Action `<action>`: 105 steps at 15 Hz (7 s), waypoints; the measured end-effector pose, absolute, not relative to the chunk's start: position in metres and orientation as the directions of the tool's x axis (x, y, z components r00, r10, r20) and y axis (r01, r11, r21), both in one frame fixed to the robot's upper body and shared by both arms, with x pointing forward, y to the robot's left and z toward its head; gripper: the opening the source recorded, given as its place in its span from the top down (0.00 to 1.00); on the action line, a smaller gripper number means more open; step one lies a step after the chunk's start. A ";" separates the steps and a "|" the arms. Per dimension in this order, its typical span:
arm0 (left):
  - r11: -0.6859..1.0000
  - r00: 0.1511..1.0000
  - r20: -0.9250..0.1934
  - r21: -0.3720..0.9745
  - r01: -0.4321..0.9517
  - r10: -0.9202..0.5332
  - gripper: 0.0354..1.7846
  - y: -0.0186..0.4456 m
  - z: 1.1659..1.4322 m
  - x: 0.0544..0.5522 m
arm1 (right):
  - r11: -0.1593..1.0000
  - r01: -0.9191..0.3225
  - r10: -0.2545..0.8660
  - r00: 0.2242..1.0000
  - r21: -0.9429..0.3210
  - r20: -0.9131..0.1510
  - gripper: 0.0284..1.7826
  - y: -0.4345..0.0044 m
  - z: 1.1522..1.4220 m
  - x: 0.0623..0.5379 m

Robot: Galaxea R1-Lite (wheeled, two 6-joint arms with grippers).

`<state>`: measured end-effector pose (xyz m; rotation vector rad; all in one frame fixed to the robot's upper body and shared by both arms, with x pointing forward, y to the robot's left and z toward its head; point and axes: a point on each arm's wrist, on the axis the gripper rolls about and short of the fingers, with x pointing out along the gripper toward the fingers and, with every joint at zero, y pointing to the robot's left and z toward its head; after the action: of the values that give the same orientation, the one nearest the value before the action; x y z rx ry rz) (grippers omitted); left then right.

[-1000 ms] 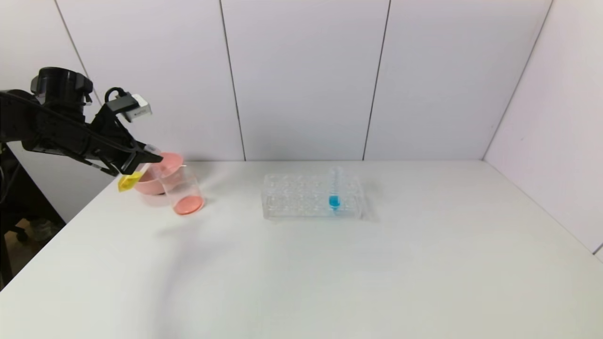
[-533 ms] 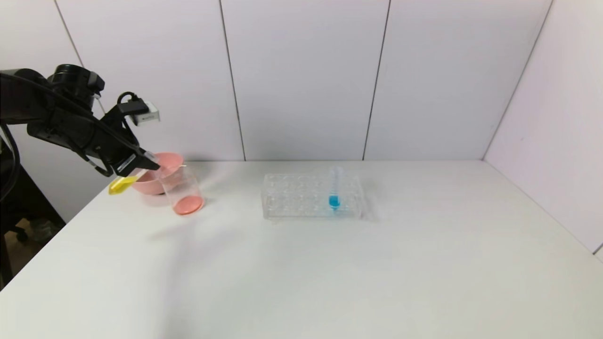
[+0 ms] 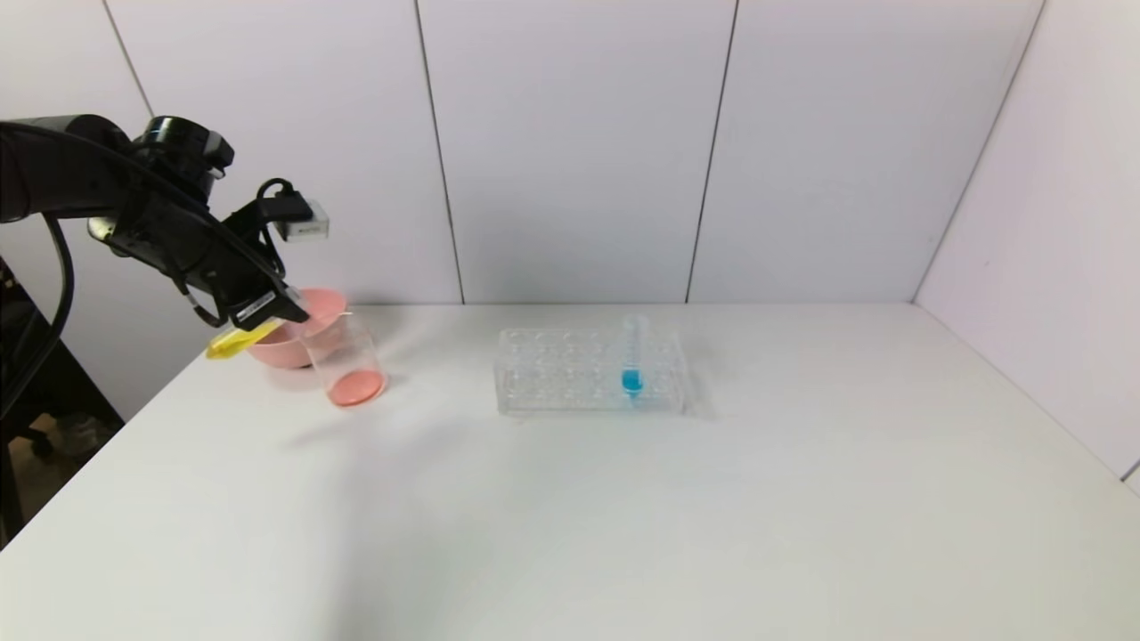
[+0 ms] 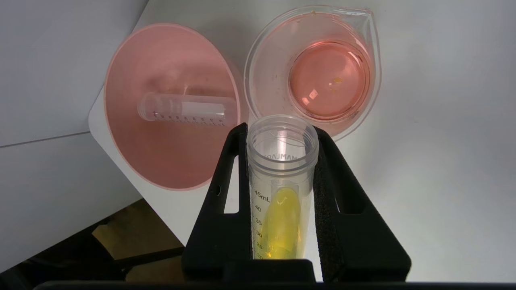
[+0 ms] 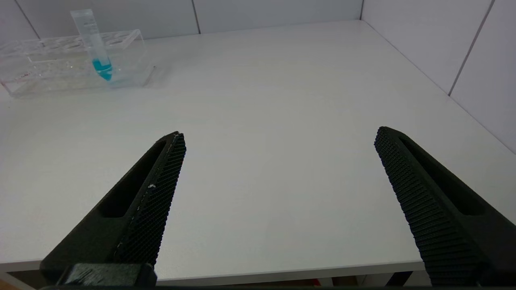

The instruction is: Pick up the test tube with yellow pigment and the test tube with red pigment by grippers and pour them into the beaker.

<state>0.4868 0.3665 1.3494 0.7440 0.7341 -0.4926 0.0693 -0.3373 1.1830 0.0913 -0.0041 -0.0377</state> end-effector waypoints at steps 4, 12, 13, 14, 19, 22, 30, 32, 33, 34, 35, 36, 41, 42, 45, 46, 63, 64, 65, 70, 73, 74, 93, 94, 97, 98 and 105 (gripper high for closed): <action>0.615 0.654 -0.755 0.498 0.612 -0.039 0.76 0.351 1.348 0.492 | 0.995 0.038 -0.038 0.999 0.092 0.002 0.04 -0.337 1.183 0.069; 0.526 0.639 -0.749 0.620 0.583 0.174 0.76 0.327 1.347 0.491 | 0.995 0.038 -0.038 0.999 0.092 0.002 0.04 -0.337 1.183 0.069; 0.520 0.637 -0.748 0.625 0.582 0.186 0.76 0.325 1.347 0.492 | 0.995 0.038 -0.038 0.999 0.092 0.002 0.04 -0.337 1.183 0.069; 0.514 0.633 -0.749 0.628 0.585 0.195 0.76 0.323 1.346 0.492 | 0.995 0.038 -0.038 0.999 0.092 0.002 0.04 -0.337 1.183 0.069; 0.483 0.600 -0.755 0.642 0.595 0.264 0.76 0.312 1.336 0.495 | 0.995 0.038 -0.038 0.999 0.092 0.002 0.04 -0.337 1.183 0.069; 0.462 0.569 -0.759 0.647 0.607 0.316 0.76 0.307 1.330 0.495 | 0.995 0.038 -0.038 0.999 0.091 0.002 0.04 -0.337 1.183 0.069; 0.399 0.530 -0.740 0.671 0.625 0.414 0.76 0.294 1.326 0.492 | 0.995 0.038 -0.038 0.999 0.092 0.002 0.04 -0.337 1.183 0.069; 0.389 0.537 -0.736 0.676 0.626 0.413 0.76 0.289 1.326 0.491 | 0.995 0.038 -0.038 0.999 0.092 0.002 0.04 -0.337 1.183 0.069; 0.387 0.539 -0.735 0.676 0.627 0.411 0.76 0.287 1.326 0.491 | 0.995 0.038 -0.038 0.999 0.092 0.002 0.04 -0.337 1.183 0.069; 0.388 0.542 -0.735 0.677 0.625 0.409 0.76 0.286 1.326 0.491 | 0.995 0.038 -0.038 0.999 0.091 0.002 0.04 -0.337 1.183 0.069; 0.397 0.546 -0.735 0.678 0.619 0.402 0.76 0.286 1.327 0.491 | 0.995 0.038 -0.038 0.999 0.091 0.002 0.04 -0.337 1.183 0.069; 0.409 0.552 -0.734 0.679 0.610 0.395 0.76 0.286 1.327 0.491 | 0.995 0.038 -0.038 0.999 0.091 0.002 0.04 -0.337 1.183 0.069; 0.665 0.651 -0.713 0.621 0.415 0.260 0.76 0.321 1.346 0.493 | 0.995 0.037 -0.038 0.999 0.092 0.002 0.04 -0.337 1.183 0.069; 0.734 0.673 -0.701 0.583 0.348 0.237 0.76 0.330 1.351 0.492 | 0.995 0.038 -0.038 0.999 0.092 0.002 0.04 -0.337 1.183 0.069; 0.890 0.763 -0.606 0.447 0.090 0.227 0.76 0.349 1.373 0.490 | 0.995 0.038 -0.038 0.999 0.092 0.002 0.04 -0.337 1.183 0.069; 0.926 0.806 -0.544 0.378 -0.014 0.234 0.76 0.355 1.382 0.490 | 0.995 0.038 -0.038 0.999 0.091 0.002 0.04 -0.337 1.183 0.069; 0.960 0.958 0.062 0.005 -0.281 0.281 0.76 0.368 1.300 0.531 | 0.995 0.038 -0.038 0.999 0.091 0.002 0.04 -0.337 1.183 0.069; 0.956 0.954 0.066 0.003 -0.293 0.292 0.76 0.369 1.292 0.538 | 0.995 0.038 -0.038 0.999 0.092 0.002 0.04 -0.337 1.183 0.069; 0.950 0.948 0.076 0.001 -0.311 0.310 0.76 0.371 1.286 0.546 | 0.995 0.038 -0.038 0.999 0.091 0.002 0.04 -0.337 1.183 0.069; 0.937 0.935 0.065 0.012 -0.350 0.349 0.75 0.373 1.264 0.565 | 0.995 0.038 -0.038 0.999 0.092 0.002 0.04 -0.337 1.183 0.069; 0.934 0.932 0.065 0.012 -0.357 0.356 0.62 0.372 1.262 0.566 | 0.995 0.038 -0.038 0.999 0.092 0.002 0.04 -0.337 1.183 0.069; 0.930 0.928 0.066 0.011 -0.368 0.366 0.54 0.372 1.262 0.566 | 0.995 0.038 -0.038 0.999 0.092 0.002 0.04 -0.337 1.183 0.069; 0.996 0.991 0.105 0.033 0.082 -0.085 0.01 0.341 1.361 0.328 | 0.995 0.038 -0.038 0.999 0.092 0.002 0.04 -0.337 1.183 0.069; 0.996 0.989 0.122 0.040 0.074 -0.079 0.01 0.341 1.364 0.311 | 0.995 0.038 -0.038 0.999 0.092 0.002 0.04 -0.337 1.183 0.069; 0.997 0.981 0.194 0.078 0.013 -0.028 0.01 0.343 1.369 0.257 | 0.995 0.038 -0.038 0.999 0.092 0.002 0.04 -0.337 1.183 0.069; 0.996 0.976 0.219 0.084 -0.006 -0.013 0.01 0.343 1.370 0.237 | 0.995 0.038 -0.038 0.999 0.092 0.002 0.04 -0.337 1.183 0.069; 0.995 0.951 0.310 0.099 -0.024 -0.008 0.01 0.332 1.352 0.098 | 0.995 0.038 -0.038 0.999 0.092 0.002 0.04 -0.337 1.183 0.069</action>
<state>0.0979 0.3321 1.3516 0.1024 -0.3149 0.0079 0.0693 -0.3374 1.1829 0.0917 -0.0037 -0.0382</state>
